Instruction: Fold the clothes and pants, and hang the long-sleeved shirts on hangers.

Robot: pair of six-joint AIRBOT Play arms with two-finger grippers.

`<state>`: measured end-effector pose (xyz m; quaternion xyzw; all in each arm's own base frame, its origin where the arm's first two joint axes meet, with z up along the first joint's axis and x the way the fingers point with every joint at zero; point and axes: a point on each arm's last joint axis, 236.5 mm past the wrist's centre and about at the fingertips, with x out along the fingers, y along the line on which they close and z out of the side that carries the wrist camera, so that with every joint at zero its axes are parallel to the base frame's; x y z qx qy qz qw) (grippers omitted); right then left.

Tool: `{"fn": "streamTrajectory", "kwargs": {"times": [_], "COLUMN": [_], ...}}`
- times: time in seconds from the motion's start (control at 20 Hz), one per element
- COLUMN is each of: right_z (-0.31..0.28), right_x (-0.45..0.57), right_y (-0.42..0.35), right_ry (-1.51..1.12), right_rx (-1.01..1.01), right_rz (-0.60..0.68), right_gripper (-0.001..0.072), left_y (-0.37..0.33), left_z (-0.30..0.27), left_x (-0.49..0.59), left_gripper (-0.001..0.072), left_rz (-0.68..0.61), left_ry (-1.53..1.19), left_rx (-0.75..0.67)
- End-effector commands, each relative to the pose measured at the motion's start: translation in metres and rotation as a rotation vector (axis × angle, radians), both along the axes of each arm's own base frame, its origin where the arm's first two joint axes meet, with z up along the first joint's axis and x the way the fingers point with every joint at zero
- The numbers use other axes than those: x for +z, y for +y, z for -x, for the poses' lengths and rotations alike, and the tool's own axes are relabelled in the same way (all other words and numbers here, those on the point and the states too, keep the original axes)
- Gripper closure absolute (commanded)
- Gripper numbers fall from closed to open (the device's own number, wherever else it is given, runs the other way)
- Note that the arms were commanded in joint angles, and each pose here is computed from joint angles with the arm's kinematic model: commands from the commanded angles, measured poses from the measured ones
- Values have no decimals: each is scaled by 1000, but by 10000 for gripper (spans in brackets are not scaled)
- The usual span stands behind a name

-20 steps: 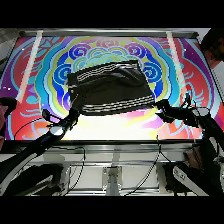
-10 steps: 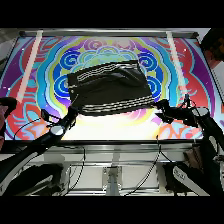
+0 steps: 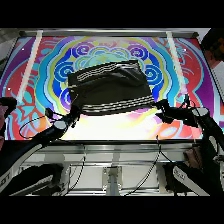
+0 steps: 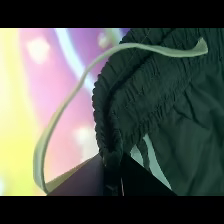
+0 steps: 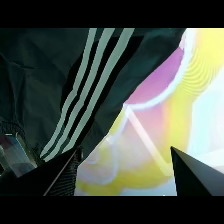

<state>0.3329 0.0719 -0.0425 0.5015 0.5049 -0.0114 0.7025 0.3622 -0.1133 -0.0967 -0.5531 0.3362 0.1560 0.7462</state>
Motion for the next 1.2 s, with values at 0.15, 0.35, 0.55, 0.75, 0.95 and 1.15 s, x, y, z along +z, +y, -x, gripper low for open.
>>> {"fn": "streamTrajectory", "kwargs": {"times": [0.15, 0.35, 0.55, 0.75, 0.95, 1.15], "right_z": [-7, -9, -15, -26, -39, -56], "right_x": [-4, -30, -55, -66, -73, -83], "right_y": [-5, -1, -2, -11, -14, -4], "right_ry": [27, 120, 163, 156, 166, 179], "right_rx": [-85, -133, -182, -243, -263, -228], "right_rz": [-28, -98, -132, -128, -136, -135], "right_gripper": [88, 89, 92, 94, 94, 95], "left_y": [0, -4, -6, -7, -9, -9], "left_z": [-8, -11, -14, -16, -16, -15], "left_x": [8, 24, 42, 52, 53, 53], "left_gripper": [685, 686, 686, 685, 686, 685], "left_rz": [-72, -96, -138, -145, -175, -174], "left_ry": [-43, -92, -152, -181, -192, -189], "left_rx": [-79, -125, -177, -189, -221, -224]}}
